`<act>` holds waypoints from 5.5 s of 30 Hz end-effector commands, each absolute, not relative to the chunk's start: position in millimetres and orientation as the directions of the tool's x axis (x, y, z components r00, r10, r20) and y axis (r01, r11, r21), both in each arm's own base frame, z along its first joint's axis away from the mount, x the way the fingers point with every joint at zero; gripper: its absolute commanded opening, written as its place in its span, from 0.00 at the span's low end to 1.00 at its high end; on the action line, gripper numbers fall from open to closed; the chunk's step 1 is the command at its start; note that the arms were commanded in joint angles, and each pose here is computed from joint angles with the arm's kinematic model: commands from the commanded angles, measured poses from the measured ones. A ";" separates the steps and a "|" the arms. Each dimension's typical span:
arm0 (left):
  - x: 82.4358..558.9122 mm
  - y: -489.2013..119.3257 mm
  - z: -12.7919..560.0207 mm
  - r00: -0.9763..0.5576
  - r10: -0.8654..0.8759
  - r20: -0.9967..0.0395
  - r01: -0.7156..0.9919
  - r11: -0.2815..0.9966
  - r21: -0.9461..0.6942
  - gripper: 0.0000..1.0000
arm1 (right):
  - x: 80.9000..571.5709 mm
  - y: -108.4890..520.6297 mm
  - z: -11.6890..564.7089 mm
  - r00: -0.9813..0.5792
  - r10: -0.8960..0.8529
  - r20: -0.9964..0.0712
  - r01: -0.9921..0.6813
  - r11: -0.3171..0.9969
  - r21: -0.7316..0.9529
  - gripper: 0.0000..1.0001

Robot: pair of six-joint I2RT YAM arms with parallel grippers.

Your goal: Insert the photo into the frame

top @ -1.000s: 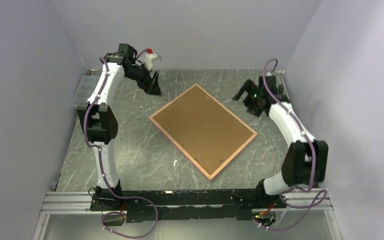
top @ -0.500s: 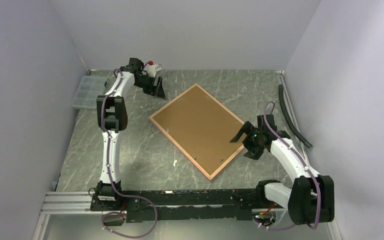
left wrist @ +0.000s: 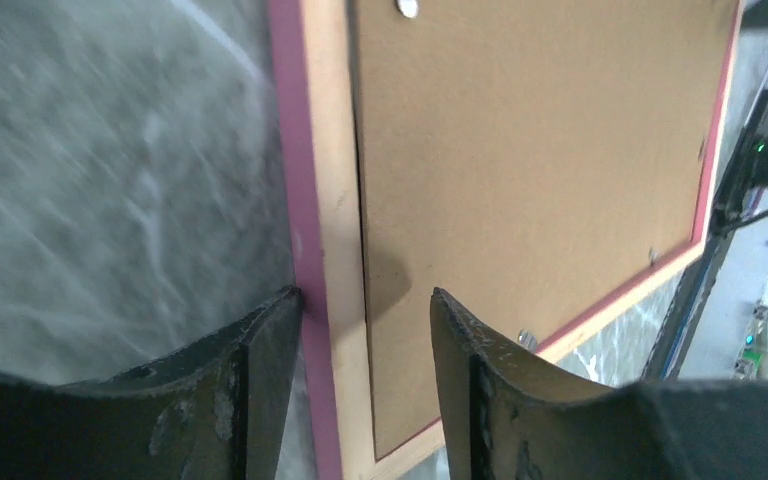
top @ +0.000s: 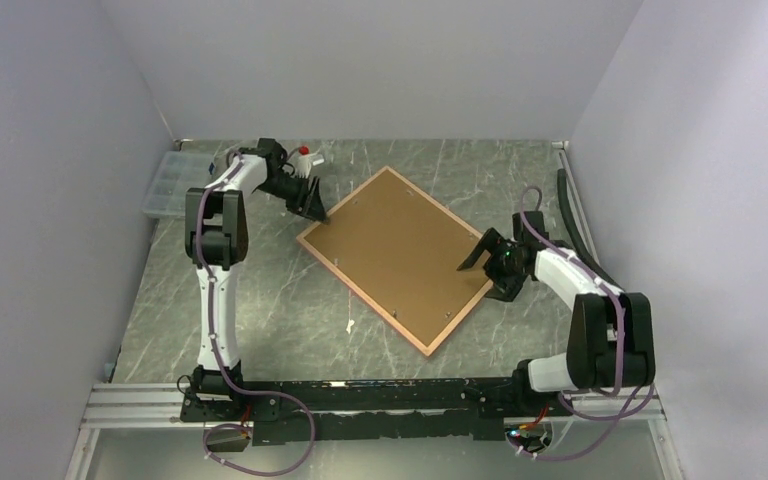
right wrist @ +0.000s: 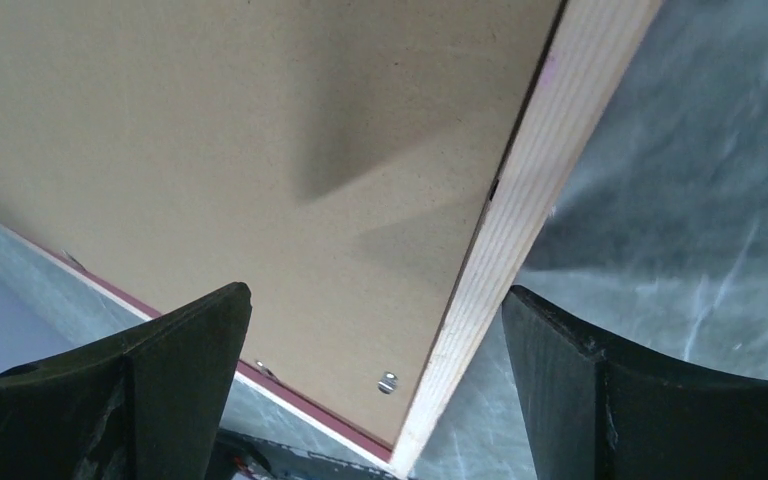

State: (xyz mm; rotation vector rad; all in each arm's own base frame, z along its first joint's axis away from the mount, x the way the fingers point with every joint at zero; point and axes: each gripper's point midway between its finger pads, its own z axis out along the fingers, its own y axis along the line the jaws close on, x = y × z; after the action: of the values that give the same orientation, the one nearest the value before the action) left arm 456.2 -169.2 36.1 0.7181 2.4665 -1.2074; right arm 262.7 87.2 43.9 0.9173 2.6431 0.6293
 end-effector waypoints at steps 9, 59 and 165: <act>291.3 -156.9 74.1 -0.767 0.548 -0.335 0.568 0.337 -0.751 0.55 | 342.0 85.1 65.0 -0.786 0.571 -0.239 0.391 0.758 0.522 1.00; 334.4 -161.9 -0.7 -0.831 0.460 -0.314 0.555 0.643 -0.528 0.15 | 450.7 433.2 108.8 -0.871 0.185 -0.454 -0.178 0.744 0.644 0.34; 257.9 -172.9 18.9 0.987 0.146 -0.069 0.157 -0.762 0.628 0.55 | 305.5 397.6 24.5 -0.981 0.188 0.034 0.151 0.653 0.742 0.41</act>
State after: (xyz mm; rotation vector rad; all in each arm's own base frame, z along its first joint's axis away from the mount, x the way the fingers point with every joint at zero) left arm 280.0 -163.4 30.9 2.2873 0.7214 -0.0587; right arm 329.6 406.3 44.9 0.2436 2.6994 1.3606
